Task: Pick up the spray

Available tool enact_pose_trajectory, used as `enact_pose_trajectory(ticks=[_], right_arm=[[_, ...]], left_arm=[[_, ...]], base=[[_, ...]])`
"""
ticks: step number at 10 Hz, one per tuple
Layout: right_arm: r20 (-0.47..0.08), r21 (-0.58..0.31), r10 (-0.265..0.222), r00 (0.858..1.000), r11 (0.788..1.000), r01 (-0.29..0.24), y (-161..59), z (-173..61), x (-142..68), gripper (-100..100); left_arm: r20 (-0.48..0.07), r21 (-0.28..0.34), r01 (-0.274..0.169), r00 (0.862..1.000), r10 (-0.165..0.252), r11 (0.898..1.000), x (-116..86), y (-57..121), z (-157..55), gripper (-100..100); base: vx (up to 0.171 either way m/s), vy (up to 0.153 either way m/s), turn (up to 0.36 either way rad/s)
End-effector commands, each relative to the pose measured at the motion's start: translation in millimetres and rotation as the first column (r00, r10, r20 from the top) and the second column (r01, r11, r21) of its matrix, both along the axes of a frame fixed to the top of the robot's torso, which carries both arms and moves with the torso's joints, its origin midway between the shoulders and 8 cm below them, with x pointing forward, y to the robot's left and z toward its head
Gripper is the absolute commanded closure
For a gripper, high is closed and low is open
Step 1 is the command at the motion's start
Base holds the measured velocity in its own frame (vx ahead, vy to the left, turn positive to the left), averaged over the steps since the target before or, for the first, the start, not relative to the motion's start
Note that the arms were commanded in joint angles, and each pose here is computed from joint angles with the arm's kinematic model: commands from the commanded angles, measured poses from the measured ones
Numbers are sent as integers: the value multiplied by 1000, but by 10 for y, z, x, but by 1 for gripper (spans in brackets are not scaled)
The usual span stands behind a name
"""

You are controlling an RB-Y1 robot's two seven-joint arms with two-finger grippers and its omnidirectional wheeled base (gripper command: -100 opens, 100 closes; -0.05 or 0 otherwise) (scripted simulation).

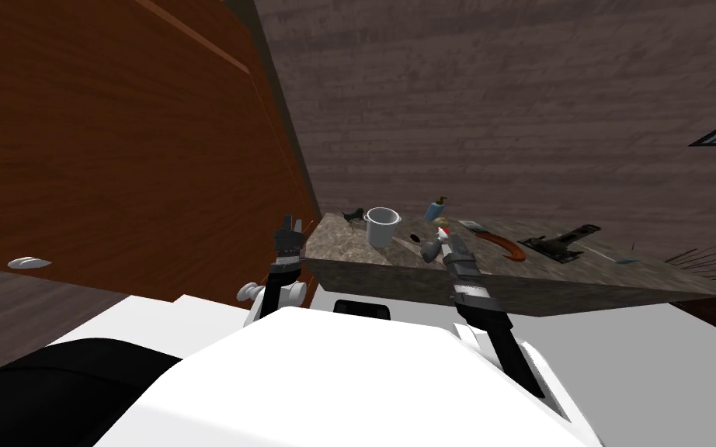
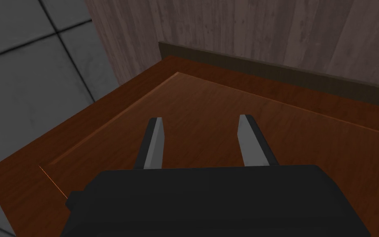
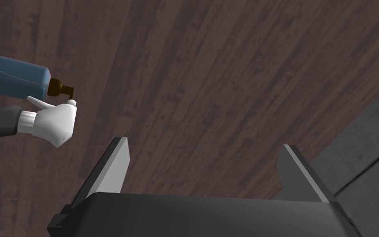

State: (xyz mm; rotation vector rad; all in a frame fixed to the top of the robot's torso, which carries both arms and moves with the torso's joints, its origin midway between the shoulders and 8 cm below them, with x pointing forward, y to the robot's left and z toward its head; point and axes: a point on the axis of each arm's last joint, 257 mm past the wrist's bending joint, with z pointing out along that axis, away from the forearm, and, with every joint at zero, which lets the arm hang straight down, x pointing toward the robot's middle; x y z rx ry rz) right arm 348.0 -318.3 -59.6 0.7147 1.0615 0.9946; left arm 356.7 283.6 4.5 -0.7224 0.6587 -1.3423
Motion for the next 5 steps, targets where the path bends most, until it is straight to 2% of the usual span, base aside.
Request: enact_pose_trajectory(ticks=[1, 4, 5], right_arm=[[-78, -56, -36, 996, 998, 32, -124, -221, -17, -100], [-213, -167, -112, 971, 983, 77, -385, -619, -95, -100], [-213, -167, -112, 971, 983, 77, -385, -619, -95, -100]], left_arm=[[0, 0, 0, 1000, 0, 1000, 0, 0, 0, 0], [0, 0, 0, 1000, 0, 1000, 0, 0, 0, 0], [0, 0, 0, 1000, 0, 1000, 0, 0, 0, 0]], base=[[-24, -9, 147], [-28, -14, 141], [-18, -10, 35]])
